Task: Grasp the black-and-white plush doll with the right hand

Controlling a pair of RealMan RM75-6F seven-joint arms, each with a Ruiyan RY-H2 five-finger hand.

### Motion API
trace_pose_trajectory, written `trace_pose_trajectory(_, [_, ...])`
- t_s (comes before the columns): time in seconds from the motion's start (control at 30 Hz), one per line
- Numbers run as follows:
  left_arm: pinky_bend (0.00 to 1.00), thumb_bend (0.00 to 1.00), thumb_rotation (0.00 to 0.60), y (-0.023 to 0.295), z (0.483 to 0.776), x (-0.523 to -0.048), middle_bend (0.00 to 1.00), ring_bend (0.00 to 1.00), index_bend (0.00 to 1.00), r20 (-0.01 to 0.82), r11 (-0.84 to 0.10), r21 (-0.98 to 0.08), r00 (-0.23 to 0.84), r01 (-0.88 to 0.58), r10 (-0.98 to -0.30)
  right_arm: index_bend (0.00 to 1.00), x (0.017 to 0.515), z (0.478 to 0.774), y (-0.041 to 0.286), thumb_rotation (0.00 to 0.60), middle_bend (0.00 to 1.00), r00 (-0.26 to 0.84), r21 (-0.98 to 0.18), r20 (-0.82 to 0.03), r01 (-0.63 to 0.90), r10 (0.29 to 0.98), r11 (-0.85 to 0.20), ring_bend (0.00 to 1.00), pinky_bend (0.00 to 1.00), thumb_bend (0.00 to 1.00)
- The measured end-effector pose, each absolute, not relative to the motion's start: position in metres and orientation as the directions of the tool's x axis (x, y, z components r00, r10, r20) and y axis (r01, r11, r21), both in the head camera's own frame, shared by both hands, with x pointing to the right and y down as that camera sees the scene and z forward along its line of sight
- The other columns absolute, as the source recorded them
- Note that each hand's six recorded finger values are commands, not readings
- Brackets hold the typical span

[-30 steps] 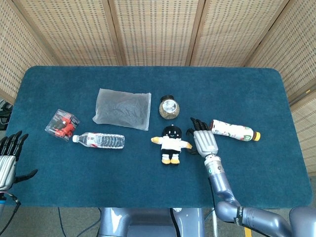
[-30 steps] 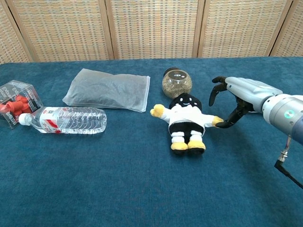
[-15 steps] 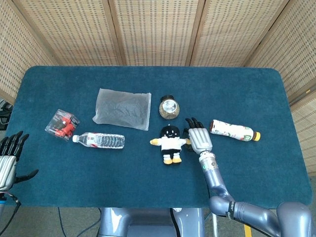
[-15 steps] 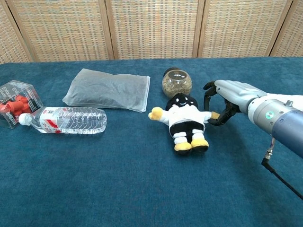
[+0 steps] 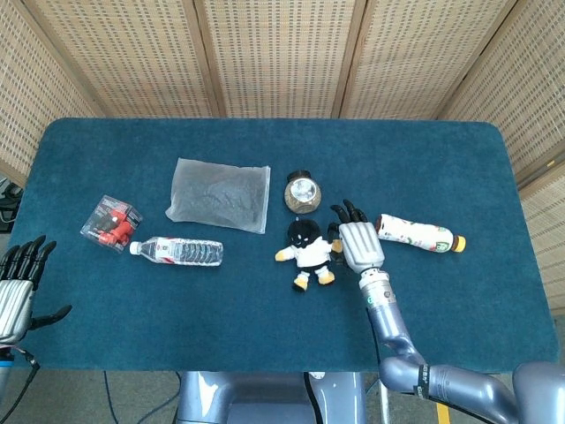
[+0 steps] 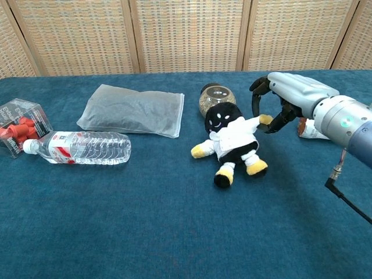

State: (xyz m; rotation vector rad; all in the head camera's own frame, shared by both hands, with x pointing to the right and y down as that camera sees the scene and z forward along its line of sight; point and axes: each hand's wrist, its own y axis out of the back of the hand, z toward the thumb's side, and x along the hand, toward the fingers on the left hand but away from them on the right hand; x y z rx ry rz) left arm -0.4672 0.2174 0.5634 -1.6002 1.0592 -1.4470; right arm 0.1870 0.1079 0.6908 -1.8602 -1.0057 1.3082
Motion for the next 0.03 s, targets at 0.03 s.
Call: trace_pose_trajectory(0.03, [0.0,0.07,0.6,0.2173,0.5633,-0.467,0.0,0.0,0.0,0.401,-0.402,-0.91,0.032,-0.105,-0.916,0.63,0.1879,0.6896,0.1078,0.6,0.23,0.209,-0.839,-0.458,0.22,0.864,-0.498,0.0,0.22,0.5])
